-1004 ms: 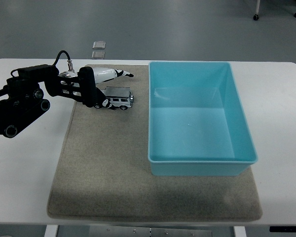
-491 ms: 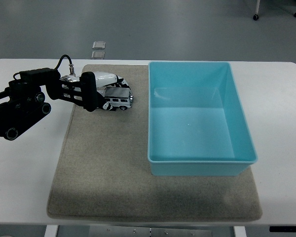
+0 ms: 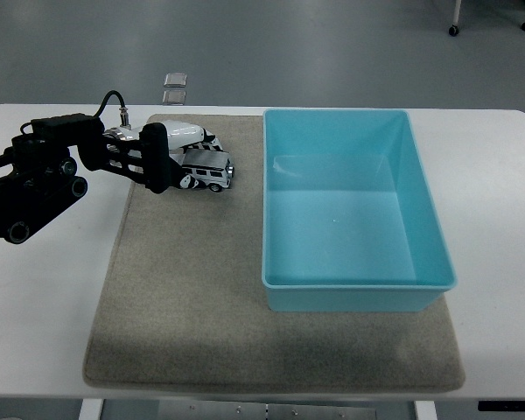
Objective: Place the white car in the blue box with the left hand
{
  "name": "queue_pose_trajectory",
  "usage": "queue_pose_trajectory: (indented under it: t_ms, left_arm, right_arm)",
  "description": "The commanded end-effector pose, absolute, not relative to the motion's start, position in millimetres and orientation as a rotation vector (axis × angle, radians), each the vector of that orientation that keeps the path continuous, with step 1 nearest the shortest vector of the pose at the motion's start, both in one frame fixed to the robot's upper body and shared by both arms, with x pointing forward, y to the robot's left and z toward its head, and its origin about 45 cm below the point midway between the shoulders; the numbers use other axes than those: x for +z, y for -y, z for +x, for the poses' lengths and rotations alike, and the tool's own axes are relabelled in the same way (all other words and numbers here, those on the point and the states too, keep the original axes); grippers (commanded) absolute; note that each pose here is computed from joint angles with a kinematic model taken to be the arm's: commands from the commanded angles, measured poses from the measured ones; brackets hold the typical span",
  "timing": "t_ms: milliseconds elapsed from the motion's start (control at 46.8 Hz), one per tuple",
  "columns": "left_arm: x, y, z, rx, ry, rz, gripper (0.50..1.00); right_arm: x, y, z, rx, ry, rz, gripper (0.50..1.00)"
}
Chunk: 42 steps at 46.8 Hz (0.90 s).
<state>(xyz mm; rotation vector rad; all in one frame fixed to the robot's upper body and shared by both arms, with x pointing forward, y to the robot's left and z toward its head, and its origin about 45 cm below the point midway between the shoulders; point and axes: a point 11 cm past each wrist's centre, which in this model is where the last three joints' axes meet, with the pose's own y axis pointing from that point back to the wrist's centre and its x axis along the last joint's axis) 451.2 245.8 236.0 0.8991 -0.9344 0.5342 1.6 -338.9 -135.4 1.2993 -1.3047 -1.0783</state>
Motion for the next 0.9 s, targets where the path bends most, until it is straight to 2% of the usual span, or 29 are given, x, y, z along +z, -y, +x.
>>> queue_pose_trajectory:
  t_ms: [0, 278, 513, 705, 876]
  left_arm:
    - [239, -248, 452, 0.539, 0.936, 0.899, 0.5]
    - [287, -294, 463, 0.606, 0.999, 0.947, 0.5]
    - [334, -309, 472, 0.658, 1.011, 0.929, 0.5]
    - [372, -291, 472, 0.61, 1.016, 0.868, 0.5]
    - [403, -247, 460, 0.535, 1.06, 0.741, 0.5]
  right_arm:
    - [-135, 339, 2, -1.078, 1.305, 1.299, 0.936]
    - [-135, 339, 2, -1.078, 1.304, 1.3, 0.936]
    - [-135, 339, 2, -1.078, 1.304, 1.3, 0.936]
    - [-135, 339, 2, -1.078, 1.305, 1.299, 0.936]
    - [-135, 339, 2, -1.078, 1.305, 1.299, 0.936]
